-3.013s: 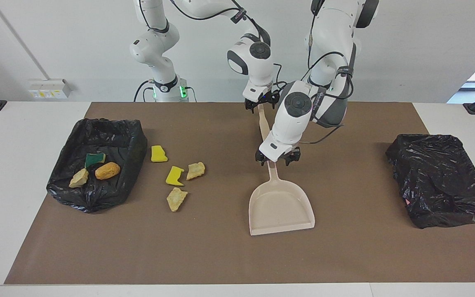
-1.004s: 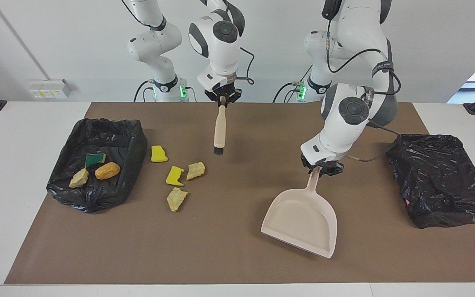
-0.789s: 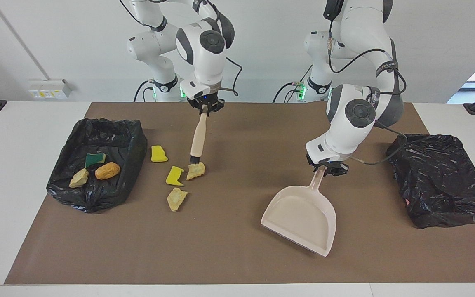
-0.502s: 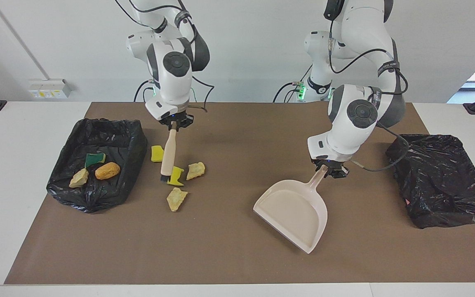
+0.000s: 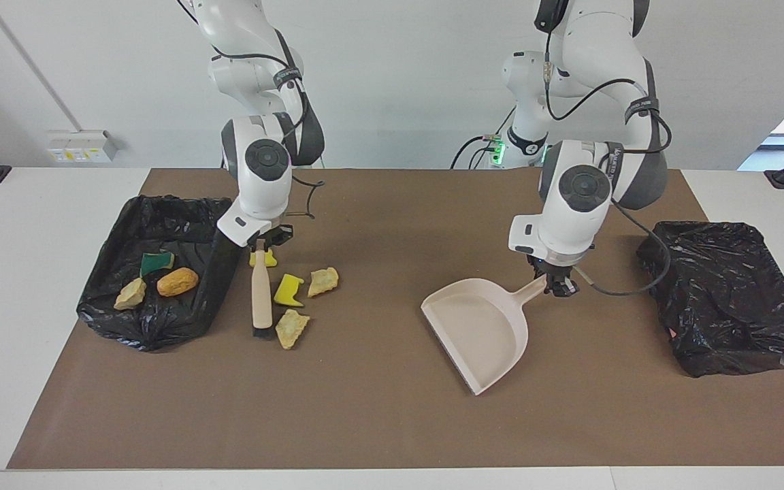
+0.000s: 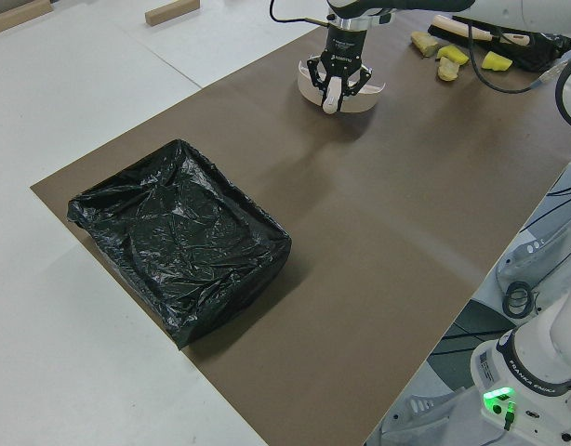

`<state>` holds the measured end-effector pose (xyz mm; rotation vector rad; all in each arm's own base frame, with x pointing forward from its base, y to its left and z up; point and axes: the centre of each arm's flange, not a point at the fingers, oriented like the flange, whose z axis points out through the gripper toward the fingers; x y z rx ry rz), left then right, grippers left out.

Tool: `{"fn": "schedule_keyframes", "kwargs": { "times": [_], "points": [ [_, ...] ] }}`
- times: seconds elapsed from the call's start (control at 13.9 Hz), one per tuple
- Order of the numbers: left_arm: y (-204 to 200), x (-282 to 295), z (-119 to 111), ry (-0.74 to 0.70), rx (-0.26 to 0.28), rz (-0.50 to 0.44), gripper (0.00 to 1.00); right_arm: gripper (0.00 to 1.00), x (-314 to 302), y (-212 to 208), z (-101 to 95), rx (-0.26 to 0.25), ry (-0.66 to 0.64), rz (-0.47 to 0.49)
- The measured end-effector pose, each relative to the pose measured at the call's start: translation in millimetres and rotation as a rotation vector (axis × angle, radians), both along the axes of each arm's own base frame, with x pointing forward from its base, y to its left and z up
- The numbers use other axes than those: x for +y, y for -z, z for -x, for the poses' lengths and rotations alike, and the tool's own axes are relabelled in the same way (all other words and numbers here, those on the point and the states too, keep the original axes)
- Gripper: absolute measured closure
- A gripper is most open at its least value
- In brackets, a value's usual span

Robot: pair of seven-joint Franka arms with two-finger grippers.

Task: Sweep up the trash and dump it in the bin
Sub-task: 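Carry the dustpan with the left gripper while the right gripper brings the brush, then sweep the chunks with the right gripper's brush into the left gripper's dustpan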

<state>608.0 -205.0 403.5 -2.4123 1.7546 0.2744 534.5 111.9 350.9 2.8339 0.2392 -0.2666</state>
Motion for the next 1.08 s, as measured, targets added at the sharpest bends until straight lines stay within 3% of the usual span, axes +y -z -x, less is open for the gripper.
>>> {"fn": "schedule_keyframes", "kwargs": {
  "times": [0.36, 0.79, 1.08],
  "points": [
    [3.0, -56.0, 57.1, 0.164, 0.008, -0.08, 0.67, 0.74, 50.7, 4.9, 10.4, 0.036, 0.028, -0.129],
    [20.1, -71.7, 84.0, 0.229, -0.004, -0.064, 0.67, 0.74, 119.5, 9.2, 34.0, 0.063, 0.063, -0.236],
    [27.0, -71.8, 93.9, 0.248, -0.02, -0.05, 0.67, 0.74, 154.8, 6.6, 46.5, 0.094, 0.117, -0.365]
  ]
}}
